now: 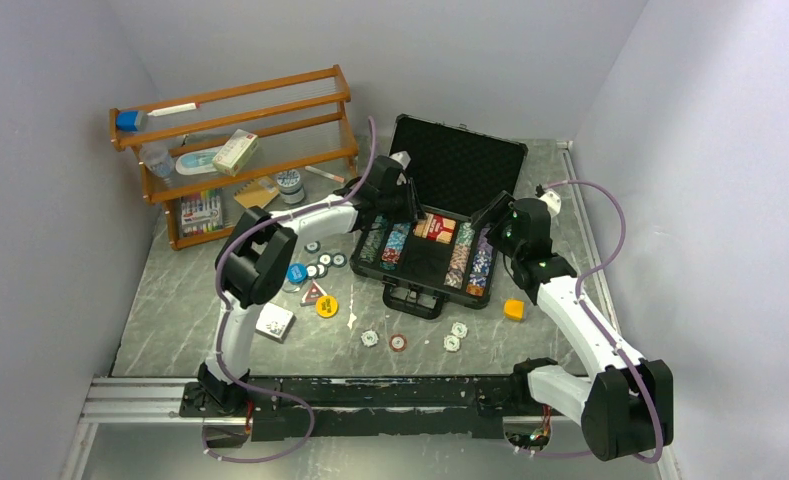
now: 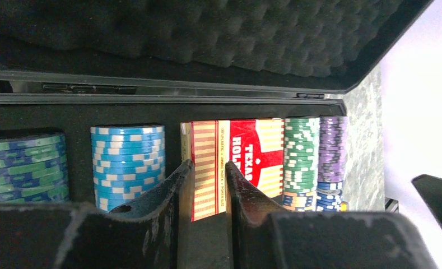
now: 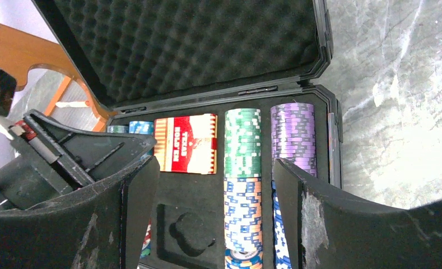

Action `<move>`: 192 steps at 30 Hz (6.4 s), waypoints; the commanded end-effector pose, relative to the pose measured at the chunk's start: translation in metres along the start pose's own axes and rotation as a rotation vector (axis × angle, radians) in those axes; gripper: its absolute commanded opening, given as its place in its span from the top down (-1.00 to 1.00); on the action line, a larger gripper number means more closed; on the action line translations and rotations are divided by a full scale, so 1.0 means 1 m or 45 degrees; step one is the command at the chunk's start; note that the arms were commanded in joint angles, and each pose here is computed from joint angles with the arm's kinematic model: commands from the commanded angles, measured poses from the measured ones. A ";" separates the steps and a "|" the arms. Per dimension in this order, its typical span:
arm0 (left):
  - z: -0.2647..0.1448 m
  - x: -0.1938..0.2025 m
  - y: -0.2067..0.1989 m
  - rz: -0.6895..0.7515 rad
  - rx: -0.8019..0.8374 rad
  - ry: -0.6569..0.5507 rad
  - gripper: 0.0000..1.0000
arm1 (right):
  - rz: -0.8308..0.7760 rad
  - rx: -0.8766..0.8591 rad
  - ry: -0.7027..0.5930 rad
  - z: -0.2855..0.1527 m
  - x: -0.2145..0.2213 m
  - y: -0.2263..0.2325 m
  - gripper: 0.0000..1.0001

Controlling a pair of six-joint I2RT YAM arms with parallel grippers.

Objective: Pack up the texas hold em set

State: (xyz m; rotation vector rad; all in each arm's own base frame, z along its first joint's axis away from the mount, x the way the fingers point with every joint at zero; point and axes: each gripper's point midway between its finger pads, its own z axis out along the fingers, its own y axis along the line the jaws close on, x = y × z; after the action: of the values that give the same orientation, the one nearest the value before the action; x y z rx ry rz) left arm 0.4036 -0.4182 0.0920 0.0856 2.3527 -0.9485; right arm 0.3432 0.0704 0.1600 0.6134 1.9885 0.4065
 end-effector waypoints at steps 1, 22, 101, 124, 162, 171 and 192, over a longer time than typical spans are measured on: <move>0.013 0.029 -0.005 0.006 0.071 0.108 0.41 | -0.030 0.009 -0.027 0.000 -0.004 0.000 -0.57; -0.110 -0.058 -0.056 0.362 0.250 -0.143 -0.12 | -0.442 -0.353 0.315 -0.007 0.032 0.078 -0.44; -0.334 -0.064 -0.025 0.235 0.112 -0.532 -0.98 | -0.996 -1.245 0.014 -0.103 0.215 0.229 -0.06; -0.279 0.044 -0.027 -0.096 0.410 0.178 0.02 | -1.060 -1.409 -0.182 -0.138 0.159 0.221 -0.06; -0.175 0.002 -0.053 -0.086 0.374 -0.347 0.86 | 0.043 -0.403 0.181 -0.047 0.046 0.121 -0.81; -0.116 0.018 -0.048 -0.100 0.370 -0.291 0.86 | 0.018 -0.323 0.060 -0.044 0.017 0.091 -0.80; -0.064 0.079 -0.052 -0.199 0.427 -0.035 0.86 | -0.063 -0.211 0.089 -0.021 0.034 0.064 -0.79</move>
State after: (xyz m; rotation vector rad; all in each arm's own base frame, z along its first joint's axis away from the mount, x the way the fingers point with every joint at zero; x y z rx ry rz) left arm 0.3049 -0.4041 0.1108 -0.0182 2.1959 -1.2852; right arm 0.3255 0.1464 0.1820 0.4502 2.0195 0.5732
